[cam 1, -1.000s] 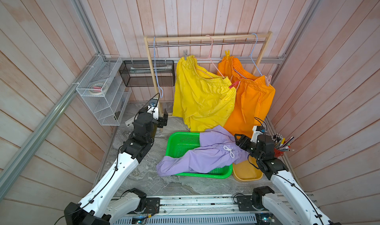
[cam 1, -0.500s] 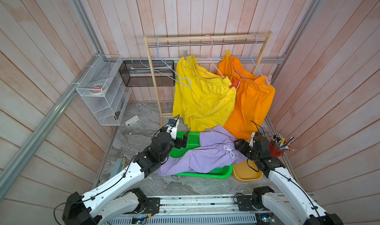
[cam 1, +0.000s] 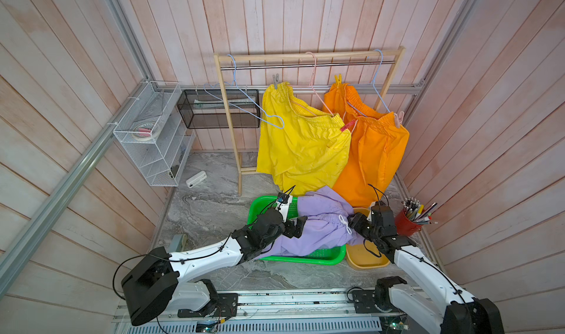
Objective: Remove the clothespins securing shorts to the hanger
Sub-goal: Adjust the shorts in the basket.
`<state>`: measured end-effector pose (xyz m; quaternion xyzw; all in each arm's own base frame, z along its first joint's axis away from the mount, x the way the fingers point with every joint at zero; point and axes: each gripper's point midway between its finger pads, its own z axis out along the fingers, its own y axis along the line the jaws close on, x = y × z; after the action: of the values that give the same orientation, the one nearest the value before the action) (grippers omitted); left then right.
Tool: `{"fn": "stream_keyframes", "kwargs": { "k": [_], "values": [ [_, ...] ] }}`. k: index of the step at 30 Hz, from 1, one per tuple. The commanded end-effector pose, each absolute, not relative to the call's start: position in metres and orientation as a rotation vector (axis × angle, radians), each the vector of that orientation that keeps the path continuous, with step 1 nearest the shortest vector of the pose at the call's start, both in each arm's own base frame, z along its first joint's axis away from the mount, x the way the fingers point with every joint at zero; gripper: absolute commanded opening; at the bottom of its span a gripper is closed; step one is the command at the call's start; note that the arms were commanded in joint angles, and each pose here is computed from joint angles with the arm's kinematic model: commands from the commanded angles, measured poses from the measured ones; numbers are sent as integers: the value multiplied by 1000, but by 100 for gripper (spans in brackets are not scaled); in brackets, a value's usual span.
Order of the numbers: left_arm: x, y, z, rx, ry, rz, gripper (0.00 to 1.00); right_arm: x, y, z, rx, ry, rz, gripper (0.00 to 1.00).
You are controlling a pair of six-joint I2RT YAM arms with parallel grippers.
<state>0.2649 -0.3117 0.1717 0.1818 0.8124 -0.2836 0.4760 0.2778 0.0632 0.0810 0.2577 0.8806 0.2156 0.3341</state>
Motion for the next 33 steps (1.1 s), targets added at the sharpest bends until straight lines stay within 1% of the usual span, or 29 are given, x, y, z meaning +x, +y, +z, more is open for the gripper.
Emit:
{"fn": "stream_keyframes", "kwargs": {
  "k": [1, 3, 6, 8, 12, 16, 20, 24, 28, 33],
  "values": [
    [264, -316, 163, 413, 1994, -738, 99, 276, 61, 74, 672, 2303, 550, 35],
    [264, -314, 154, 407, 2011, -723, 99, 278, 61, 81, 650, 2290, 547, 19],
    [265, -311, 149, 402, 2019, -702, 99, 281, 57, 103, 640, 2221, 544, 0],
    [265, -310, 149, 397, 2017, -697, 99, 283, 54, 123, 628, 2161, 543, 0],
    [267, -310, 147, 399, 2017, -685, 99, 286, 60, 180, 540, 2039, 564, 0],
    [270, -310, 148, 390, 2013, -681, 99, 286, 85, 235, 420, 1964, 584, 0],
    [272, -306, 154, 366, 2002, -669, 99, 282, 128, 280, 282, 1916, 633, 0],
    [275, -286, 168, 293, 1982, -652, 99, 272, 182, 315, 133, 1890, 685, 0],
    [277, -254, 184, 202, 1955, -622, 99, 258, 233, 340, -1, 1853, 682, 0],
    [274, -210, 196, 91, 1914, -587, 99, 238, 299, 355, -141, 1825, 797, 0]
  ]
}}
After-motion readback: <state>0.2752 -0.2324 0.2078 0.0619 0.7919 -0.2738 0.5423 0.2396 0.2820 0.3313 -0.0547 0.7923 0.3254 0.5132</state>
